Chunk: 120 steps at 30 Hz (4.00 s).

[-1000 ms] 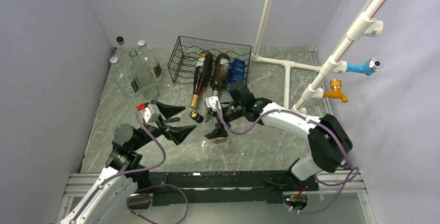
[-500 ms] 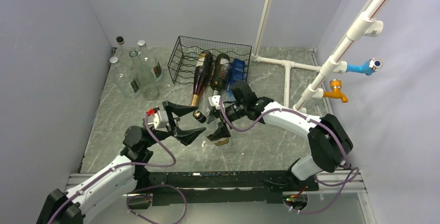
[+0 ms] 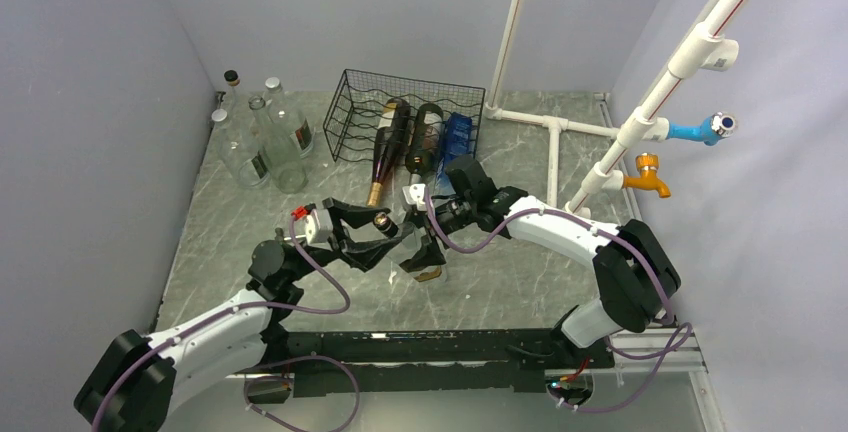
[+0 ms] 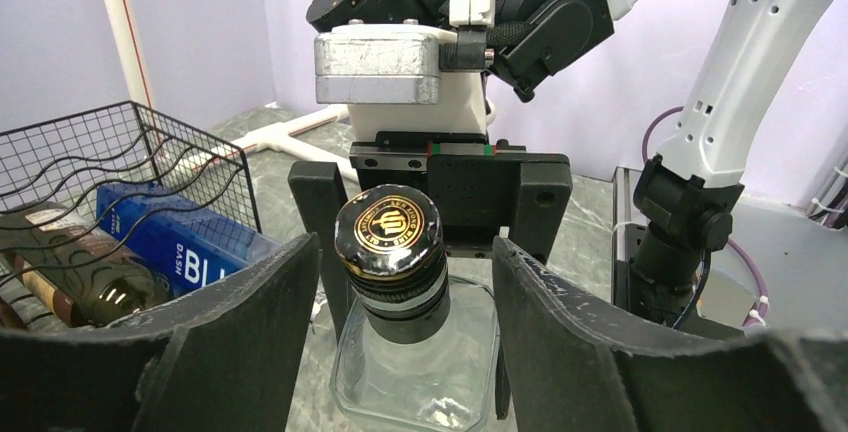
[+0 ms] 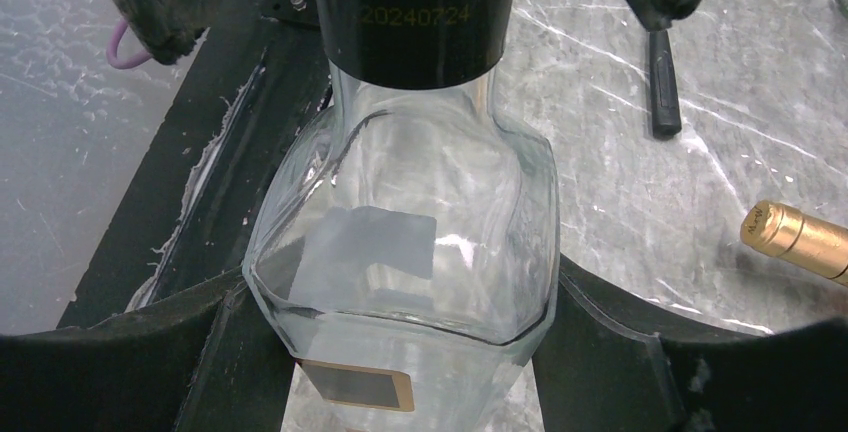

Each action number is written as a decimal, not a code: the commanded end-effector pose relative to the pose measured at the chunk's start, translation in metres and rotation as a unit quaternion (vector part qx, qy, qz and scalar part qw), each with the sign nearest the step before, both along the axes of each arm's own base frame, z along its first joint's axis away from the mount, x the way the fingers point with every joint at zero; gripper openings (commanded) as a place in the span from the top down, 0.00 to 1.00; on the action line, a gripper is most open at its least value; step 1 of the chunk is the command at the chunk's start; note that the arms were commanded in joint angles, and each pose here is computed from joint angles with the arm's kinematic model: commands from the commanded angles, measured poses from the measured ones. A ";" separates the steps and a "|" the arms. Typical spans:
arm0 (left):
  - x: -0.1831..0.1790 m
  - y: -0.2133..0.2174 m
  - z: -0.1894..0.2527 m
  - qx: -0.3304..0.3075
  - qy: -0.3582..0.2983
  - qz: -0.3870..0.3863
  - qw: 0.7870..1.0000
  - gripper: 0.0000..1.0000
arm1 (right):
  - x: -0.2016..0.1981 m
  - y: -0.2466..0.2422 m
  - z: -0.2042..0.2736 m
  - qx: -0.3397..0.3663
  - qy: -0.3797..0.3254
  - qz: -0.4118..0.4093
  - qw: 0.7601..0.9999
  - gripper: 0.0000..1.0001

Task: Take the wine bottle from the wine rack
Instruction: Place the wine bottle at the center of the board.

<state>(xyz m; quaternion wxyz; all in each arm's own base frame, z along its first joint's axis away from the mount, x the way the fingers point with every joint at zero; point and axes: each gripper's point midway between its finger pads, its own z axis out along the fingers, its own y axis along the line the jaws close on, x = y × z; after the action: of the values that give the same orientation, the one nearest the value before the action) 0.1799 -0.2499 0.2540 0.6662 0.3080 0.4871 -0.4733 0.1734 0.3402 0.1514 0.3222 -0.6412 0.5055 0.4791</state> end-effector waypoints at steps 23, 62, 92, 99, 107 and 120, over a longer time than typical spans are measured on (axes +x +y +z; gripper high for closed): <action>-0.002 -0.007 0.021 -0.018 0.011 -0.016 1.000 1.00 | 0.003 0.005 0.026 0.025 -0.008 0.005 1.000 0.19; 0.043 0.083 0.118 0.072 0.065 0.267 0.959 1.00 | 0.021 -0.021 0.049 0.034 -0.043 -0.021 0.998 0.00; 0.185 0.170 0.137 0.021 0.018 0.486 0.874 1.00 | 0.023 -0.022 0.045 0.031 -0.048 -0.024 0.998 0.01; 0.209 0.177 0.129 0.036 -0.001 0.510 0.860 1.00 | 0.023 -0.022 0.044 0.029 -0.049 -0.024 0.998 0.01; 0.235 0.182 0.118 0.045 -0.011 0.525 0.850 1.00 | 0.024 -0.022 0.042 0.026 -0.048 -0.024 0.998 0.01; 0.264 0.195 0.099 0.029 0.015 0.557 0.830 1.00 | 0.025 -0.022 0.041 0.024 -0.049 -0.025 0.998 0.01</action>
<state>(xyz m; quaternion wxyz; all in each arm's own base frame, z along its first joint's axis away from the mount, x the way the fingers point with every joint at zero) 0.4378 -0.0658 0.2619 0.7077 0.0381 0.7053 -0.0137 0.1946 0.3173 0.1857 0.3579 -0.6369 0.5084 0.4558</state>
